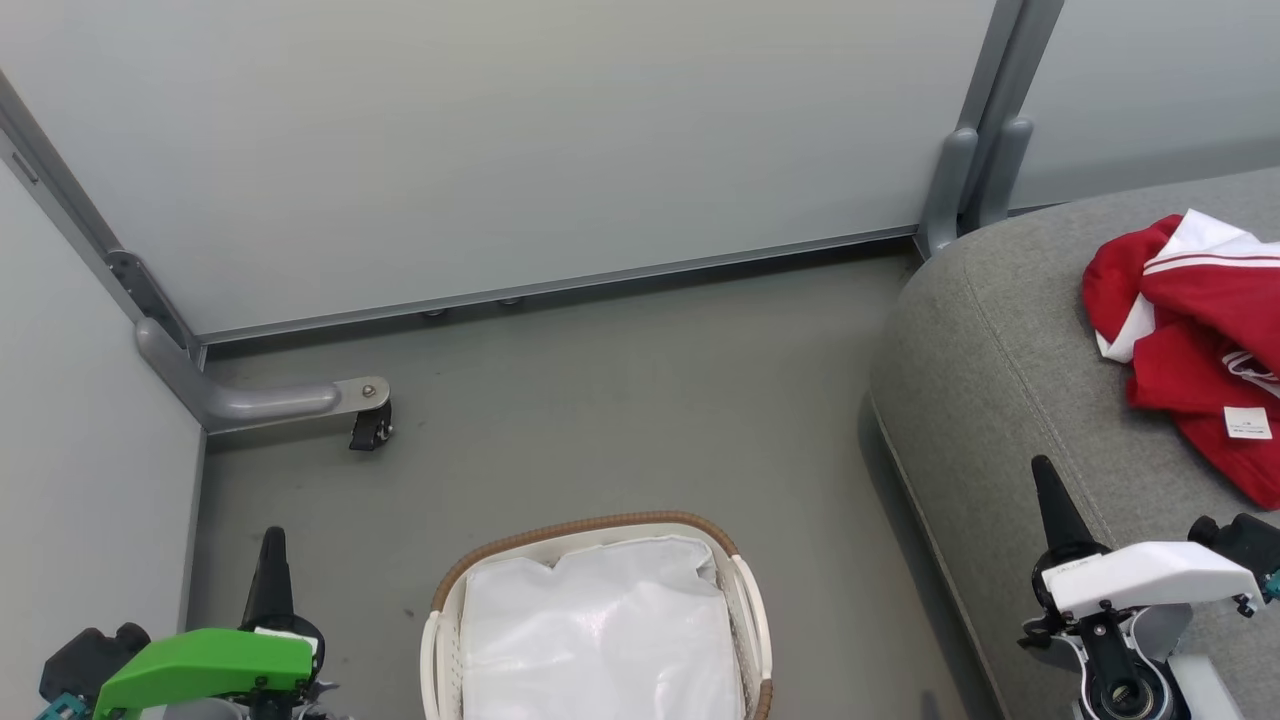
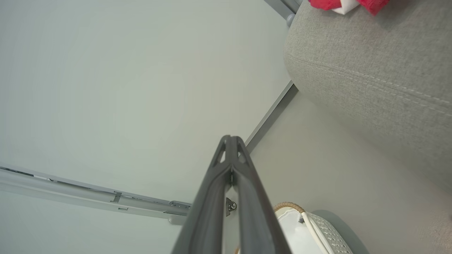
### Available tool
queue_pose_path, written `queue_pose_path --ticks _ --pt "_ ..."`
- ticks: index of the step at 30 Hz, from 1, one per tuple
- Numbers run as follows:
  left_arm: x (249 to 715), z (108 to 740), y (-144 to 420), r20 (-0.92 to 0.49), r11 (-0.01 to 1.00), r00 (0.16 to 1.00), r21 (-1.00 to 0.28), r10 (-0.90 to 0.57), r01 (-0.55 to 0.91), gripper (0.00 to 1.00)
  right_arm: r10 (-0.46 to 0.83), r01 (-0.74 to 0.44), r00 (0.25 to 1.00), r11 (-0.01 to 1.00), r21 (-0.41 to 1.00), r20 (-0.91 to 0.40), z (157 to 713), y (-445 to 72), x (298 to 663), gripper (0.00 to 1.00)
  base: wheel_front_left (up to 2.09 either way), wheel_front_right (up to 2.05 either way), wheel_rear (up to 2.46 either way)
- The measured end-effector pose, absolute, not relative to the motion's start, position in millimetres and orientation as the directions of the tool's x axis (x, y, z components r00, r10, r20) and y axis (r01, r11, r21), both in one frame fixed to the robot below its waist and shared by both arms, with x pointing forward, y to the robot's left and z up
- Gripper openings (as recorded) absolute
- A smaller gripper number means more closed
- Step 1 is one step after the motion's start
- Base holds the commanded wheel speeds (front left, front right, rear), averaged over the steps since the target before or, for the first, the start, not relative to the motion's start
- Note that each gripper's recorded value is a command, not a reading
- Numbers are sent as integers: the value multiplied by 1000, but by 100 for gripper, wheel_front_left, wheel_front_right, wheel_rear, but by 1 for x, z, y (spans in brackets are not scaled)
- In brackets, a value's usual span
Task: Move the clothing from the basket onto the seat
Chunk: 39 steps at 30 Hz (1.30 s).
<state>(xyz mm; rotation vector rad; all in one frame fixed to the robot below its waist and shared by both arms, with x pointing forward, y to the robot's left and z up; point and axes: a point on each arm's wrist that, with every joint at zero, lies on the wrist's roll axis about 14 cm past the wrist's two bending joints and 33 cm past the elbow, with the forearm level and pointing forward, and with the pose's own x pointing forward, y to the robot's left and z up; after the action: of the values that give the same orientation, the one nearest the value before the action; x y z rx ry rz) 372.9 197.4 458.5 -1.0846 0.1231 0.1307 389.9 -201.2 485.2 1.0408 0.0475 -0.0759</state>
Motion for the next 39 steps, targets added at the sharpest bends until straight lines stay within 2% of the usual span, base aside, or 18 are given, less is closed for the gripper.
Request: queue_pose_path --ticks 39 --pt "383 486 197 -79 153 997 -985 10 -79 0 -13 39 999 169 985 -37 498 -200 390 0 0 0 0"
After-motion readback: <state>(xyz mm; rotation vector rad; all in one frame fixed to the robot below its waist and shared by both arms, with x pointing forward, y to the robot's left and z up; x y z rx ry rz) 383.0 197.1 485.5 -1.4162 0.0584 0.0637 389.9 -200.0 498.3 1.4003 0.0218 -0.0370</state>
